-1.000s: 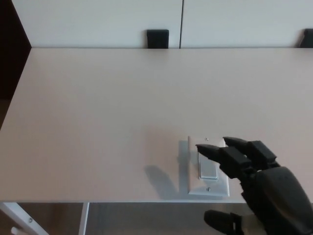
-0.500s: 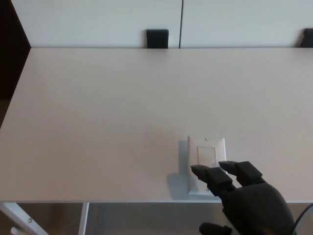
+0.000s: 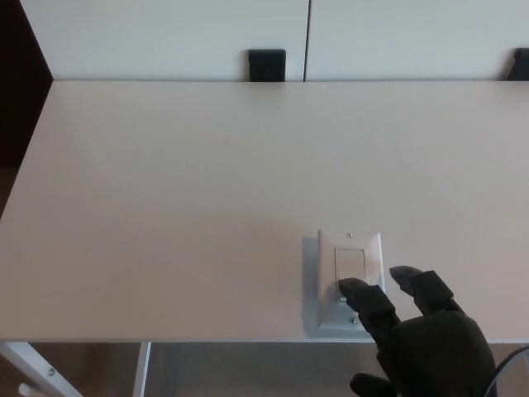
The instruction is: The robot walk towards a table in front and then clicks the light switch button using the right hand's index finger
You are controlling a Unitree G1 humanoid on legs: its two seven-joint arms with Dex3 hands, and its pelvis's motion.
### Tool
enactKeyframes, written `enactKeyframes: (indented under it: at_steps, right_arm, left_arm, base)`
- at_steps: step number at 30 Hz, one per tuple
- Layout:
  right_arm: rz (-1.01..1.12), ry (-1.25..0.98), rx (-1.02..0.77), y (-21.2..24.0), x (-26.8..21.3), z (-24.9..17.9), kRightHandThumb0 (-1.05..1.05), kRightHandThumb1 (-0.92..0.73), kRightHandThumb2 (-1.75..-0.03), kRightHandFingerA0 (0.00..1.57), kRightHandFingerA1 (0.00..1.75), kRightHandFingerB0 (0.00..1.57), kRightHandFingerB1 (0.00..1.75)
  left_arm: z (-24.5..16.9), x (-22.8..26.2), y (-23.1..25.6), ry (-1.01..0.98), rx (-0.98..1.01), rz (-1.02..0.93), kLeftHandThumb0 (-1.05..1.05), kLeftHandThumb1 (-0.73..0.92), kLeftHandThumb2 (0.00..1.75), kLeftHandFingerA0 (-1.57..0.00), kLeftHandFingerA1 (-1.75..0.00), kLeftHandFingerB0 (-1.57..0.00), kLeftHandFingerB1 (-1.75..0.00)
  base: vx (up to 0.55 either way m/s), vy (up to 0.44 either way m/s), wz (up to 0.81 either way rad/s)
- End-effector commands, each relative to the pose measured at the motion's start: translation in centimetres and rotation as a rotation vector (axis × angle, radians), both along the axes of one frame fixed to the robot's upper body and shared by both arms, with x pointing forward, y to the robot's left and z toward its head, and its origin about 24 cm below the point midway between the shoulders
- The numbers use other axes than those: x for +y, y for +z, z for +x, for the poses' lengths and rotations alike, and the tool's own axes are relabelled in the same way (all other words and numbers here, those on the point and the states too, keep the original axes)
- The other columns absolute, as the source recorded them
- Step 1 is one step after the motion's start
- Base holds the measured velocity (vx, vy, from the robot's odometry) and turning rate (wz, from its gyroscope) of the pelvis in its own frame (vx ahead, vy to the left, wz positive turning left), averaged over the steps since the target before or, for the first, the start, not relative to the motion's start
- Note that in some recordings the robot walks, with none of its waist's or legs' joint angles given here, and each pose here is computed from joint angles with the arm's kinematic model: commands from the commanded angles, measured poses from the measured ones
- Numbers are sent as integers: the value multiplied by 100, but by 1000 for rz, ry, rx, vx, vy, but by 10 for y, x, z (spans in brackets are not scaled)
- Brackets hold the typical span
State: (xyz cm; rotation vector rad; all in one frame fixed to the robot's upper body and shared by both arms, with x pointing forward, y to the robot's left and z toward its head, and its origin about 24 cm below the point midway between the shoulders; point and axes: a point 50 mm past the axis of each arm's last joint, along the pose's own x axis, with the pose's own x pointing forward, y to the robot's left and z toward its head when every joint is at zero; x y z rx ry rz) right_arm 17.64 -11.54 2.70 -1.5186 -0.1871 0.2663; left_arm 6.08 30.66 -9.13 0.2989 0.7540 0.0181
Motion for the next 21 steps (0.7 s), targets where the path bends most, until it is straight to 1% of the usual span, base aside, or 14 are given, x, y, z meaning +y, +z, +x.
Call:
enactKeyframes:
  at_steps: [1, 3, 4, 5, 6, 7, 8, 9, 13, 16, 17, 18, 20, 21]
  right_arm:
    - [-96, -38, -115, 8, -4, 1, -86, -62, -98, 2, 43, 11, 42]
    - [-103, -40, -129, 9, -3, 1, -85, -61, -96, 3, 50, 12, 46]
    - [-104, -40, -137, 9, -2, 1, -85, -61, -96, 3, 50, 12, 46]
    - [-107, -40, -139, 10, -1, 1, -82, -76, -63, 3, 54, 16, 34]
    - [-104, -40, -138, 10, -1, 0, -82, -76, -63, 3, 54, 16, 35]
    - [-102, -40, -138, 10, -1, 0, -82, -76, -63, 3, 54, 16, 35]
    - [-99, -42, -127, 9, 0, 0, -84, -60, -97, 2, 48, 9, 46]
    - [-102, -44, -123, 8, 0, 0, -83, -59, -94, 4, 51, 10, 46]
    - [-105, -44, -94, 3, -1, -1, -86, -61, -96, 2, 42, 11, 43]
    - [-108, -45, -69, -1, -1, -2, -84, -60, -96, 2, 40, 11, 41]
    - [-108, -44, -69, -3, -1, -1, -82, -72, -62, 1, 51, 19, 33]
    - [-109, -44, -66, -4, -1, -1, -87, -61, -97, 2, 42, 12, 44]
    - [-111, -46, -53, -7, 0, 0, -86, -61, -97, 2, 42, 12, 44]
    - [-110, -46, -51, -8, 0, 0, -82, -74, -63, 2, 49, 18, 33]
  left_arm:
    - [1, 8, 3, -17, 18, 42, -80, 48, 89, -34, -124, -37, -83]
    - [1, 8, 4, -22, 18, 42, -81, 49, 88, -34, -123, -37, -83]
    - [2, 9, 4, -22, 17, 45, -81, 49, 88, -34, -123, -37, -83]
    - [2, 9, 4, -25, 17, 46, -81, 50, 87, -35, -122, -38, -83]
    - [2, 10, 3, -21, 17, 43, -84, 50, 87, -35, -123, -37, -83]
    - [2, 10, 2, -19, 17, 41, -84, 50, 87, -35, -123, -37, -83]
    - [2, 10, 3, -22, 13, 42, -84, 51, 86, -35, -122, -37, -83]
    - [2, 10, 3, -20, 11, 39, -84, 50, 86, -36, -123, -38, -84]
    - [3, 10, 3, -24, 16, 46, -83, 49, 87, -37, -122, -39, -83]
    - [2, 10, 4, -33, 22, 49, -82, 51, 87, -35, -120, -38, -81]
    - [3, 10, 4, -31, 20, 47, -81, 50, 86, -34, -119, -37, -82]
    - [3, 10, 4, -26, 18, 46, -81, 49, 87, -36, -121, -38, -82]
    - [4, 9, 4, -28, 13, 50, -82, 49, 88, -36, -121, -38, -83]
    - [4, 9, 4, -30, 12, 51, -82, 50, 88, -37, -121, -38, -82]
  base:
    - [0, 0, 0]
    - [0, 0, 0]
    - [0, 0, 0]
    - [0, 0, 0]
    - [0, 0, 0]
    - [0, 0, 0]
    - [0, 0, 0]
    - [0, 0, 0]
    - [0, 0, 0]
    - [0, 0, 0]
    - [0, 0, 0]
    - [0, 0, 0]
    - [0, 0, 0]
    - [0, 0, 0]
